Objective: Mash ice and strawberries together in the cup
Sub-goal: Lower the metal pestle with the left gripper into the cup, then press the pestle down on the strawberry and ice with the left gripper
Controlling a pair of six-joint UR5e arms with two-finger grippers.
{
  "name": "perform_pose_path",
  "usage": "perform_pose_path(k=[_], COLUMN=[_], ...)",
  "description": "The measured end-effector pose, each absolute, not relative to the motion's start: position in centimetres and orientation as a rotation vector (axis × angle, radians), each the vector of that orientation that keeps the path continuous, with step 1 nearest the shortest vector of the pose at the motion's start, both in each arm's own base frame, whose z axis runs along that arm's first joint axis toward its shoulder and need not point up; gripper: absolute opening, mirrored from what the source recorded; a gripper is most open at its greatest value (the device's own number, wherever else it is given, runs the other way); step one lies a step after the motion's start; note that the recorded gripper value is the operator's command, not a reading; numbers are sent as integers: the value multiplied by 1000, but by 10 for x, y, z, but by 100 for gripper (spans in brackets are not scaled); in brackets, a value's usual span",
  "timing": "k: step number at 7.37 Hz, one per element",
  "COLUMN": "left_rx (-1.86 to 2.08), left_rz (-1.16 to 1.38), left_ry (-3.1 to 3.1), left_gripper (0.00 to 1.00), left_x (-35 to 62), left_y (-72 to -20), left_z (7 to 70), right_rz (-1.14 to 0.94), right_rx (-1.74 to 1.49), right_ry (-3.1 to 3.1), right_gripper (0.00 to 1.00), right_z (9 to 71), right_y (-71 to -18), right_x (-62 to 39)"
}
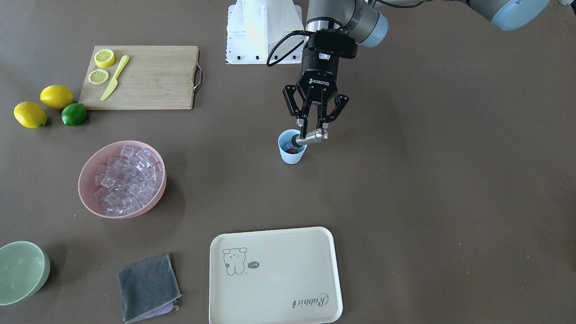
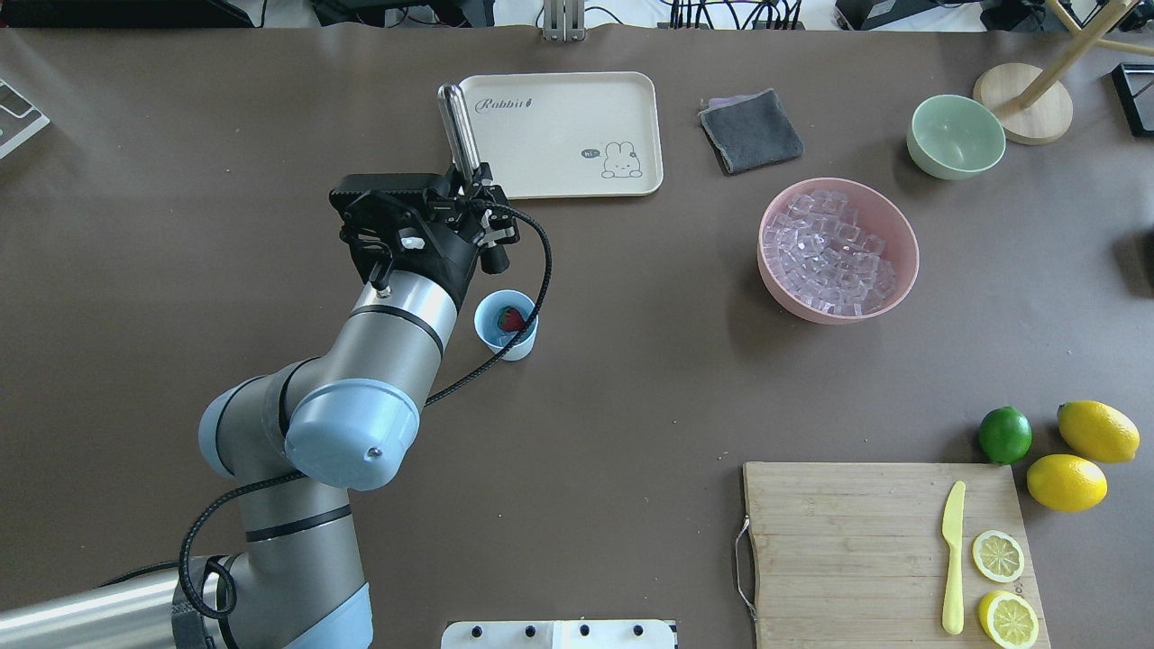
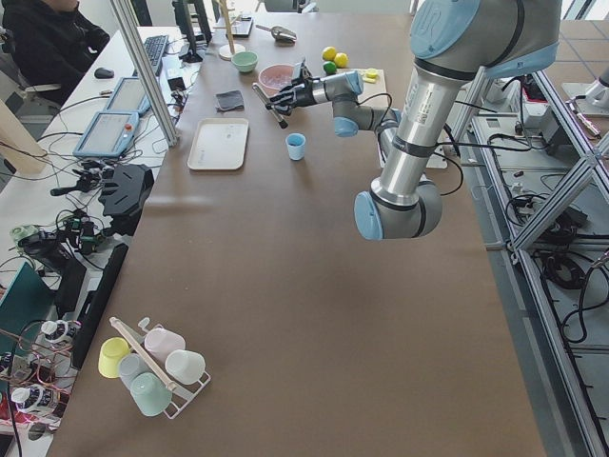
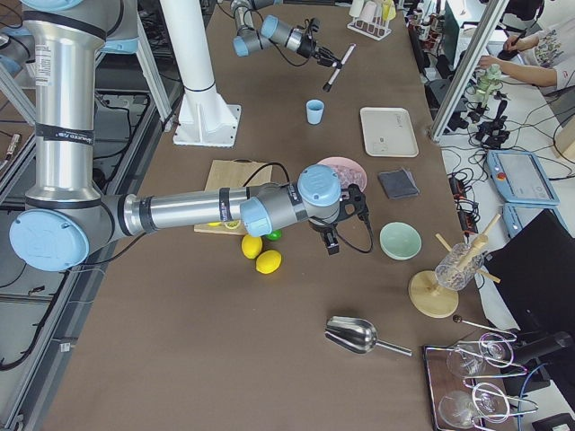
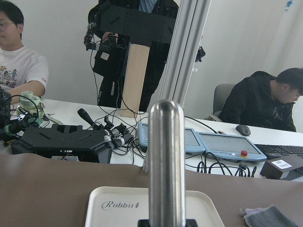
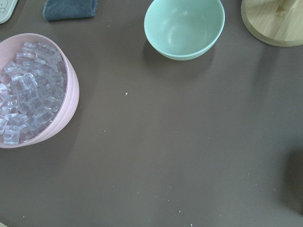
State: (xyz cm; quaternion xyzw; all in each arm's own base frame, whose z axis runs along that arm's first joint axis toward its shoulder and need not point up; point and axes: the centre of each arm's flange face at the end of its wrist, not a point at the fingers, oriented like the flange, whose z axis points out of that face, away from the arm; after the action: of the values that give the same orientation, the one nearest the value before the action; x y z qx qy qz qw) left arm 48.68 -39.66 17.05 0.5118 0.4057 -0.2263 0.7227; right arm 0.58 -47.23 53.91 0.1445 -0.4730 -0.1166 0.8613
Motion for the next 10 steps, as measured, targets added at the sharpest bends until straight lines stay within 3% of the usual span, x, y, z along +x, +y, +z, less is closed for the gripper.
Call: perform_pose_path(k=[10], left_rx=[1110], left_rz=[-487], left_ry=[859], left_gripper=[0], left_x=[551], left_y=[-346], left_z=[213], right_rz=[-274], right_rx=[318], right_ry=[-972], right_gripper=[98], right_z=[524], right_y=[-488], right_x=[-6])
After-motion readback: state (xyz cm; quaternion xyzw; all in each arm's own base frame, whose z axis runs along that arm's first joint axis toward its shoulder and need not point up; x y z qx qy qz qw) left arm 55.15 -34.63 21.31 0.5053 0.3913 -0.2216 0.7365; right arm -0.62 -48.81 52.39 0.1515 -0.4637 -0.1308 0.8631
